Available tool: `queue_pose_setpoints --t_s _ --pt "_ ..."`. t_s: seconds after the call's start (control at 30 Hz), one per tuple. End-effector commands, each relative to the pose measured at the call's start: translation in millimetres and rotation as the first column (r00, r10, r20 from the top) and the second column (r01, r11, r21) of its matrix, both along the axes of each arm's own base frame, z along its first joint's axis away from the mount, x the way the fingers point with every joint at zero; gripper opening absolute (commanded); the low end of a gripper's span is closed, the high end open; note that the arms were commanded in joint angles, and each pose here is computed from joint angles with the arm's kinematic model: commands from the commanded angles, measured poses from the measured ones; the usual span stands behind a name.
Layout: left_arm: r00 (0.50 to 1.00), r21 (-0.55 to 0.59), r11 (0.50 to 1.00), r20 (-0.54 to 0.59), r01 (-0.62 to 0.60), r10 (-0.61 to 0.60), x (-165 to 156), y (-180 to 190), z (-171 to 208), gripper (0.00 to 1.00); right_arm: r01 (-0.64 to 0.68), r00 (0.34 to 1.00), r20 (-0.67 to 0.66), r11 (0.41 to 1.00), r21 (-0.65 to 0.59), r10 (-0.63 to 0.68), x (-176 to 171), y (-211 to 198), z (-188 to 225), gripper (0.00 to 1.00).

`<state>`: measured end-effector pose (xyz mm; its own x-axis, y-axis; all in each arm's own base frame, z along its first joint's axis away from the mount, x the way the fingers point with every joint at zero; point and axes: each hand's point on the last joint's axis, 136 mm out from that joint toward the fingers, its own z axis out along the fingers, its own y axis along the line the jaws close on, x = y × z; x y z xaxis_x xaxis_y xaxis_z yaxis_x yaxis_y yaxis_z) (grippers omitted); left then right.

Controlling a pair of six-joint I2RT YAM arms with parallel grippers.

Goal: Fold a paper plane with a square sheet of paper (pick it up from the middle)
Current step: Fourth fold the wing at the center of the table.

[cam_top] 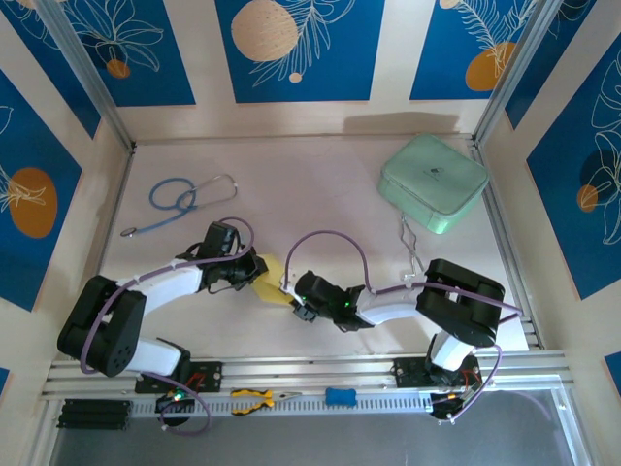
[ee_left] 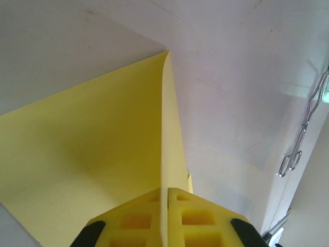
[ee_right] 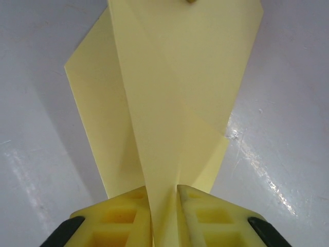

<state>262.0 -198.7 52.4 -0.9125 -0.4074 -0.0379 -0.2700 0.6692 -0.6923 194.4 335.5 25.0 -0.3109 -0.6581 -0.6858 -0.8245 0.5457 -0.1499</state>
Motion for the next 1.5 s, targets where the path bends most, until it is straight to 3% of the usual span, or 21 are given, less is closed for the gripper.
queue_pose_setpoints --t_s 0.0,1.07,1.47 --pt "1.0 -0.015 1.0 -0.001 0.004 -0.004 1 -3 3 0.0 0.016 1.0 0.025 0.998 0.055 -0.018 1 7 16 0.2" --pt "1.0 -0.022 1.0 -0.006 -0.004 0.004 2 -3 1 0.0 0.047 0.999 0.003 0.996 0.08 -0.047 5 21 17 0.26" --pt "1.0 -0.023 1.0 -0.006 -0.002 0.002 2 -4 2 0.0 0.058 0.998 -0.016 0.997 0.06 -0.057 2 13 8 0.18"
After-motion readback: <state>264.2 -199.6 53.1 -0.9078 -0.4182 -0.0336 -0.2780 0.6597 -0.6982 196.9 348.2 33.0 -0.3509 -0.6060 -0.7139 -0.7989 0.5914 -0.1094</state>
